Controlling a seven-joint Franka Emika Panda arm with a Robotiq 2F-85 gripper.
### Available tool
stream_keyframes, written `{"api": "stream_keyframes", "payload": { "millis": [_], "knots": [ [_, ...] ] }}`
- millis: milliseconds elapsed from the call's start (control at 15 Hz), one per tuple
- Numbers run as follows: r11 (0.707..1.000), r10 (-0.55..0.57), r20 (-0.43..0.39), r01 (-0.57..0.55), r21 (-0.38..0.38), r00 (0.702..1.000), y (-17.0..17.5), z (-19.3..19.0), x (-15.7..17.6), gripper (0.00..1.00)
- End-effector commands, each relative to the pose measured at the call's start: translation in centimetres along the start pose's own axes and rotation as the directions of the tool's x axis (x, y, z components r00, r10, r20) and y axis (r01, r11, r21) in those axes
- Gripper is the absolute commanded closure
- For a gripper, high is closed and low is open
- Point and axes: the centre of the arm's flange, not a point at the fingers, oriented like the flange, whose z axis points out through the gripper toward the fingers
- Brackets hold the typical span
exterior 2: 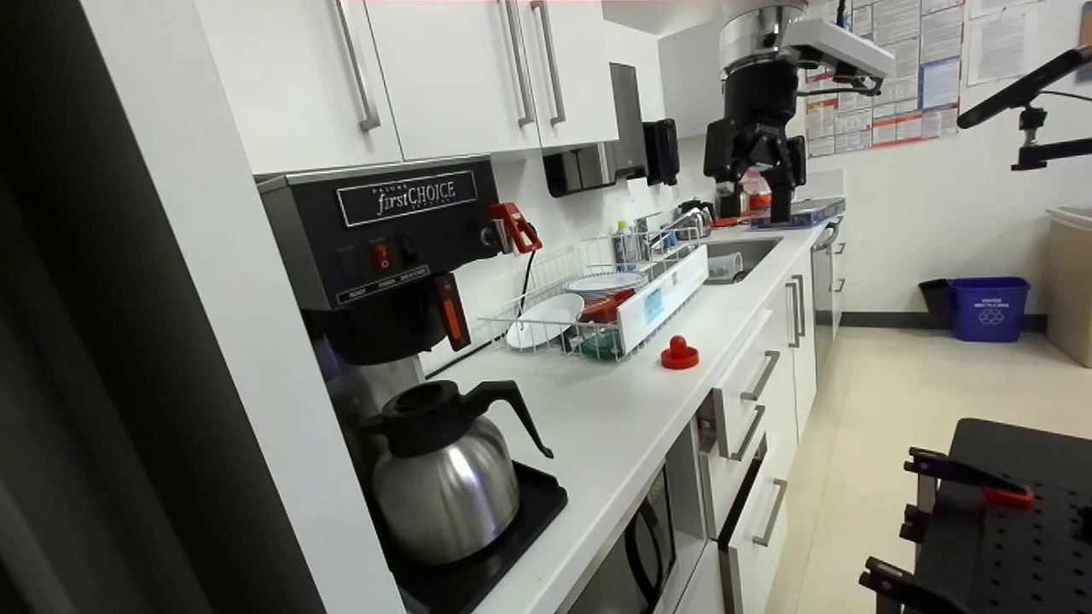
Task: Open the topmost drawer
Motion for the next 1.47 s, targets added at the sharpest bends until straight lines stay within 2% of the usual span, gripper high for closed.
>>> {"api": "stream_keyframes", "payload": {
  "millis": [0, 133, 333, 667, 867, 933, 1000, 1067, 1200, 1400],
  "knots": [
    [0.988, 0.154, -0.110, -0.153, 0.015, 0.982, 4.5, -1.1, 1.7, 0.00],
    [0.968, 0.251, -0.150, -0.248, 0.035, 0.956, 8.9, -1.1, 2.6, 0.00],
    [0.915, 0.404, -0.213, -0.397, 0.076, 0.890, 15.9, 0.3, 3.4, 0.00],
    [0.778, 0.621, -0.277, -0.620, 0.100, 0.734, 27.4, 5.0, 3.1, 0.00],
    [0.702, 0.700, -0.267, -0.706, 0.093, 0.662, 31.9, 8.2, 2.2, 0.00],
    [0.688, 0.714, -0.254, -0.720, 0.083, 0.653, 32.9, 9.3, 2.1, 0.00],
    [0.685, 0.720, -0.221, -0.725, 0.073, 0.658, 33.1, 9.8, 1.8, 0.00],
    [0.696, 0.707, -0.242, -0.713, 0.078, 0.664, 31.6, 8.7, 0.7, 0.00],
    [0.684, 0.720, -0.217, -0.727, 0.059, 0.660, 32.4, 10.1, 0.8, 0.00],
    [0.683, 0.720, -0.218, -0.729, 0.053, 0.659, 32.7, 10.1, 1.1, 0.00]
  ]
}}
